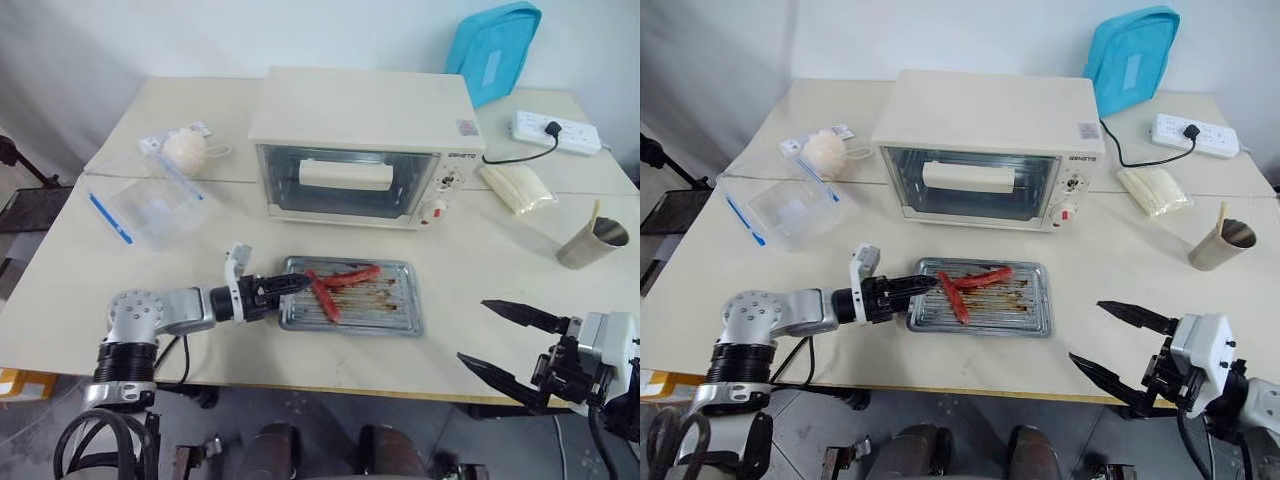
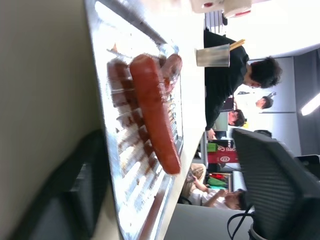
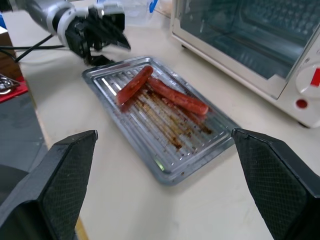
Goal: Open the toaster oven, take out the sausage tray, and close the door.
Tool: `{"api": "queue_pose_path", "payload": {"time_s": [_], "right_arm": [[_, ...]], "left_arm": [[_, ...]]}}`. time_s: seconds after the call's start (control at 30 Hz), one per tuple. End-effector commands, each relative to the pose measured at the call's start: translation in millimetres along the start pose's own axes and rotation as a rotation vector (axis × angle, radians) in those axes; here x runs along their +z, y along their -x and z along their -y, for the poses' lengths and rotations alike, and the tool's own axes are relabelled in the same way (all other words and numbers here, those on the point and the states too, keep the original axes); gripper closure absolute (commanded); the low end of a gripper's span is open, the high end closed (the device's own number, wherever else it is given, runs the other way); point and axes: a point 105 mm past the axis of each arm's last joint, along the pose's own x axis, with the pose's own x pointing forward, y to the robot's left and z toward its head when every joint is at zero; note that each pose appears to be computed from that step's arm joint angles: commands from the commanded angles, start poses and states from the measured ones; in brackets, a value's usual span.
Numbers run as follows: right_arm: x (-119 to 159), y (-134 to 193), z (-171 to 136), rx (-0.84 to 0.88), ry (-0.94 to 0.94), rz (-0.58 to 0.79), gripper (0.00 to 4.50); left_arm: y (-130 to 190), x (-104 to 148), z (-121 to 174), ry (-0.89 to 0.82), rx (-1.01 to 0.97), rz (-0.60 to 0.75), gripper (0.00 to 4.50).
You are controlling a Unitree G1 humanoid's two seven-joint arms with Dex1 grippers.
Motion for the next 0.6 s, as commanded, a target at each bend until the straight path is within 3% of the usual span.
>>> {"api": "queue_pose_path", "payload": {"time_s": [0.03, 0.1, 0.17, 0.37, 0.47, 0.6], "right_arm": [[0.3, 0.3, 2.1, 0.035, -0.011, -0.005, 0.0], [-2.1, -0.4, 7.0, 0.055, -0.023, -0.012, 0.0], [-2.9, -1.5, 13.7, 0.075, -0.024, -0.015, 0.0], [1.1, -6.8, 23.7, 0.154, -0.006, -0.006, 0.0], [4.9, -10.8, 22.1, 0.215, 0.02, 0.0, 0.0], [8.4, -20.4, 17.9, 0.276, 0.052, 0.016, 0.0]], "left_arm": [[38.8, 11.5, -3.4, -0.222, 0.108, 0.086, 0.03], [72.9, 18.9, -2.3, -0.478, 0.181, 0.153, 0.03], [103.4, 10.0, -3.3, -0.756, 0.236, 0.101, 0.03], [150.6, 11.9, 12.9, -1.265, 0.252, 0.182, 0.03], [161.6, 7.5, 13.3, -1.352, 0.244, 0.148, 0.03], [154.3, 3.2, 11.0, -1.327, 0.215, 0.159, 0.03]]}}
